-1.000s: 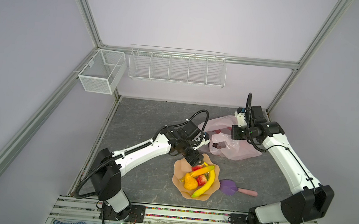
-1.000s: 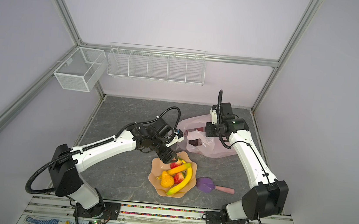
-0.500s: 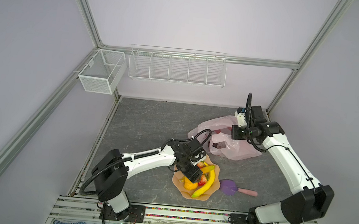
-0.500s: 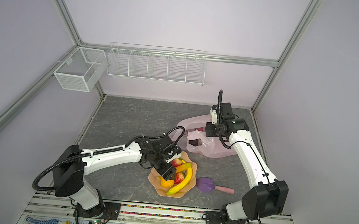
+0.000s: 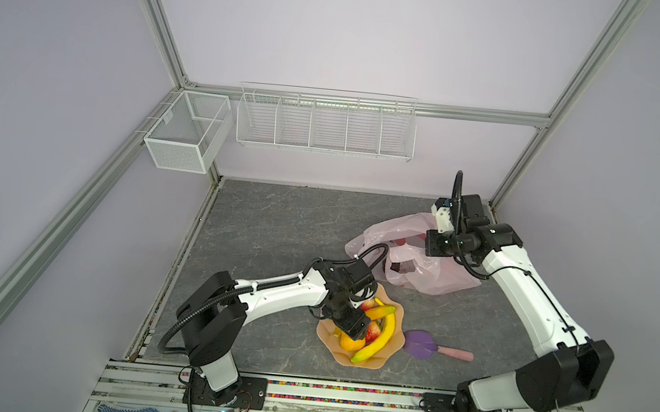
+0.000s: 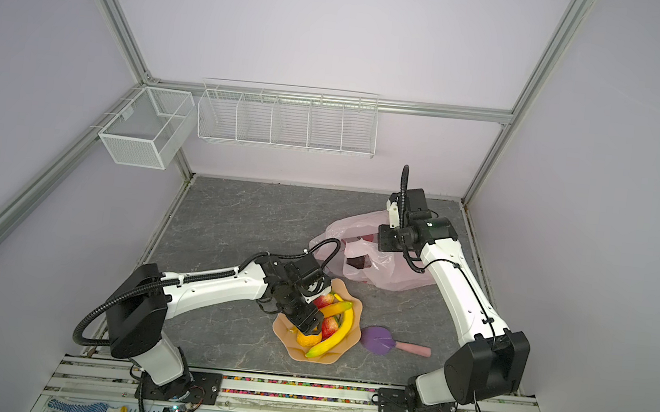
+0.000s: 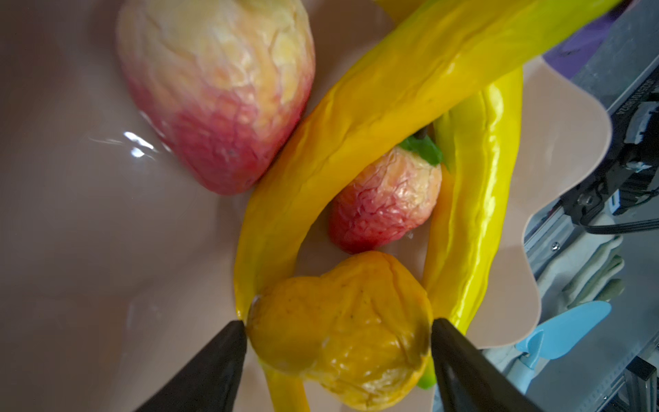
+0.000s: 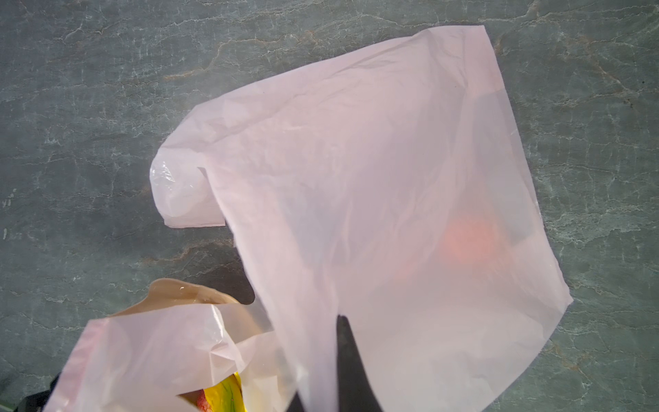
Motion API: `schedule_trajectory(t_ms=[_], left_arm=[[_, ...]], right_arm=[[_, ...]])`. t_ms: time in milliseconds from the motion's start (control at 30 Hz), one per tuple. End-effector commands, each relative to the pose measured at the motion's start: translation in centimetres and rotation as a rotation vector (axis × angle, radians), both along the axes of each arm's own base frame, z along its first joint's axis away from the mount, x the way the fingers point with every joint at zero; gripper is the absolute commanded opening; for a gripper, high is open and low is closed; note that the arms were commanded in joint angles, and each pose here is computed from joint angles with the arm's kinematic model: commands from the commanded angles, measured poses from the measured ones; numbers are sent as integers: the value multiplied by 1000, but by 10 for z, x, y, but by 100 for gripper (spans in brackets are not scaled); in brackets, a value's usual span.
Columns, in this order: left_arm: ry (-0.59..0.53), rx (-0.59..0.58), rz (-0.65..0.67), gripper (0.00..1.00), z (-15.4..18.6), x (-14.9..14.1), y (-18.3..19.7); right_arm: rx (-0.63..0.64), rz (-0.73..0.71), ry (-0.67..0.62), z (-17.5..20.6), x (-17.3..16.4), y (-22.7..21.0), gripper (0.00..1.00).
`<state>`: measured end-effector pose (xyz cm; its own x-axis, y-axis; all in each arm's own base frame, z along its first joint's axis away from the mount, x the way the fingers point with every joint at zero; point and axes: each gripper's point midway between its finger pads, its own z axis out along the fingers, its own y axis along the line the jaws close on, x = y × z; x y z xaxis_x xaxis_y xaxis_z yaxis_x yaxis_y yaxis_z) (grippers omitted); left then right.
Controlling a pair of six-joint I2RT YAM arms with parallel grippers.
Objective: Place the fruits into the plastic bag
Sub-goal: Pick up the fruit from the plate.
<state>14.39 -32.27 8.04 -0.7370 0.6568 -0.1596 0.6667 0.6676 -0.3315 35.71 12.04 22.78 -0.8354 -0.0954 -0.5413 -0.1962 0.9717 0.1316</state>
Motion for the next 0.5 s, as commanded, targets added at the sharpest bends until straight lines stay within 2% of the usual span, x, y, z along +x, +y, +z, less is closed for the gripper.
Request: schedule_trajectory(t_ms=[0, 467], left_arm=[[7, 26, 24, 82, -1, -2, 7], [55, 31, 2, 83, -11, -15, 7]], right_arm=[[-2, -5, -12, 3, 3, -2, 7], [7, -5, -13, 3, 3, -1, 7]])
